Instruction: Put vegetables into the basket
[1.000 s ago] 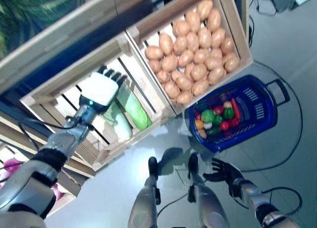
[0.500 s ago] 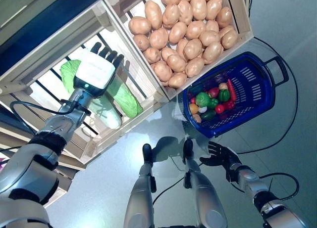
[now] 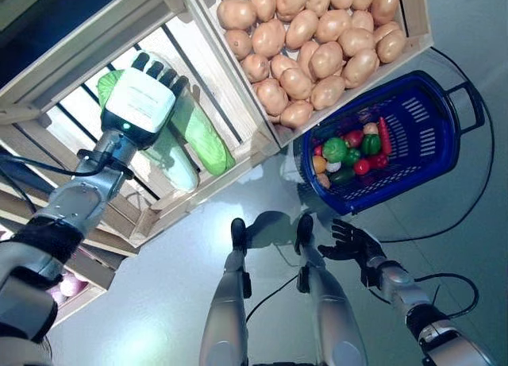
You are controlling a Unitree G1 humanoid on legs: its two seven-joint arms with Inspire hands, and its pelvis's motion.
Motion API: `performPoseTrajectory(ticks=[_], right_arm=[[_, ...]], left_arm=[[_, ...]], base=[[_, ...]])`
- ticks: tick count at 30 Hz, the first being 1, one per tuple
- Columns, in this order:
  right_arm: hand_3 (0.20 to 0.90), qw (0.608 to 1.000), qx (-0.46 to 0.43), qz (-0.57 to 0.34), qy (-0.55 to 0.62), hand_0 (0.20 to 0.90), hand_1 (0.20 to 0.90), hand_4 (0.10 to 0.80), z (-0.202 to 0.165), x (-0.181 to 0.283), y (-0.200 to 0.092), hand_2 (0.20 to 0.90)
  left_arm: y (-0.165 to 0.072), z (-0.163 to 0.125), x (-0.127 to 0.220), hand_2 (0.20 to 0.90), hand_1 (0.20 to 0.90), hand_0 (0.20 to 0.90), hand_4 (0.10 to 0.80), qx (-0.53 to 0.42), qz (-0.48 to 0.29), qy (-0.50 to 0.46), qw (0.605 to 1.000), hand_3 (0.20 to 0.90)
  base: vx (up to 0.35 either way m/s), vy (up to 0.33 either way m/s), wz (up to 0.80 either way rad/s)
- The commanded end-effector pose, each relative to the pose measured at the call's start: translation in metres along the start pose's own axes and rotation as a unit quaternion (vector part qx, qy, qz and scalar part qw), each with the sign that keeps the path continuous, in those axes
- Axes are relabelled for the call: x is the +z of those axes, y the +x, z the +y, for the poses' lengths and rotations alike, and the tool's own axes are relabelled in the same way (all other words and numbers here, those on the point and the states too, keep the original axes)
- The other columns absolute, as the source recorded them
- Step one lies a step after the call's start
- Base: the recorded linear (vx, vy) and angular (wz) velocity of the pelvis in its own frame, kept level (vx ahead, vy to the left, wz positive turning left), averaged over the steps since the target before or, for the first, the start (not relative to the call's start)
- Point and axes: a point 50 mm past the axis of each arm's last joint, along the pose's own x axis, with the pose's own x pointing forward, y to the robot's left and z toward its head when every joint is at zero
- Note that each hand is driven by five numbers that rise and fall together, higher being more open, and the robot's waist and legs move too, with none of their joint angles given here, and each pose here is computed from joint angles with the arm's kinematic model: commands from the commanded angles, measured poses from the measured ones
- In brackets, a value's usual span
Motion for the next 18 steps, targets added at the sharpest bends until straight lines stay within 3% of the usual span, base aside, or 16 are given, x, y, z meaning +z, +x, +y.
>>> performPoseTrajectory(ticks=[1,10,18], right_arm=[[0.900,0.998,-0.040,-0.036,0.012,0.900,0.900,0.800,-0.028,0.003,-0.017,0.900],[0.900,0.998,-0.028,-0.056,0.019,0.900,0.900,0.800,-0.026,0.007,-0.019,0.900],[0.900,0.998,-0.030,-0.052,0.023,0.900,0.900,0.800,-0.025,0.004,-0.019,0.900]], left_arm=[[-0.001,0.035,-0.058,0.900,0.900,0.900,0.800,0.036,0.100,0.048,0.993,0.900],[-0.013,0.027,-0.075,0.900,0.900,0.900,0.800,-0.029,0.110,0.063,0.991,0.900],[-0.016,0.033,-0.077,0.900,0.900,0.900,0.800,-0.028,0.096,0.060,0.993,0.900]], base=[[0.010,-0.015,0.08],[0.004,-0.005,0.03],[0.000,-0.009,0.03]])
